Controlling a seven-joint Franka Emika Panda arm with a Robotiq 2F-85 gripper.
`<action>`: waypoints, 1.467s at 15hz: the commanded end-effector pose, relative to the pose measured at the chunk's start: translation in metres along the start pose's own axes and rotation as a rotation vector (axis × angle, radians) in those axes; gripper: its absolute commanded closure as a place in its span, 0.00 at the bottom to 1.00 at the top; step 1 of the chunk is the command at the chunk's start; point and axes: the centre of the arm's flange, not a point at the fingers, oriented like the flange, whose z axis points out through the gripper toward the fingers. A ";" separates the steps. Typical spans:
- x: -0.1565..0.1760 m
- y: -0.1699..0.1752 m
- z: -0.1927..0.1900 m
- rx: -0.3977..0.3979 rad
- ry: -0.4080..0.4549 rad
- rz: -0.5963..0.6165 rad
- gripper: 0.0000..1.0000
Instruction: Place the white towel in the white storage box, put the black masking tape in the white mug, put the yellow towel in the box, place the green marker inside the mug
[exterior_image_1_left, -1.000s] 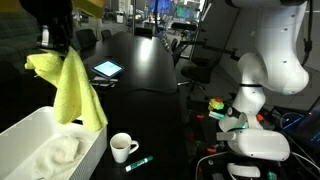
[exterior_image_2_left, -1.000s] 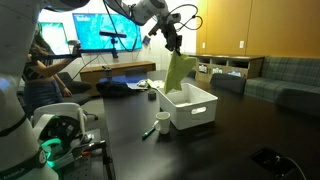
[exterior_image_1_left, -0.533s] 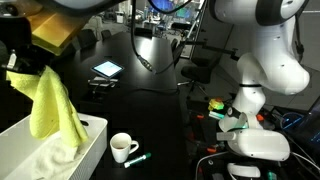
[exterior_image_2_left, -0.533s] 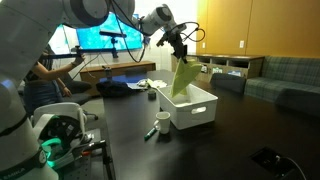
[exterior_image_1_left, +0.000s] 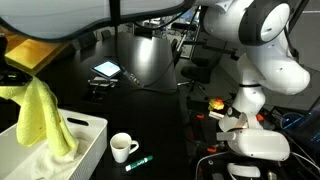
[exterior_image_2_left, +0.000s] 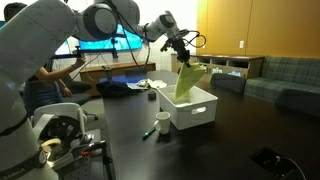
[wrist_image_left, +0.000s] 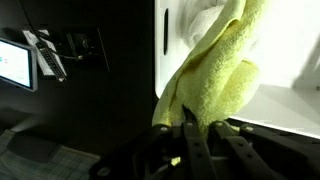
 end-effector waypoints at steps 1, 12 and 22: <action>0.031 -0.011 -0.004 0.008 -0.003 0.026 0.61; -0.047 0.010 -0.004 0.003 -0.079 -0.210 0.00; -0.137 0.045 0.043 0.027 -0.266 -0.236 0.00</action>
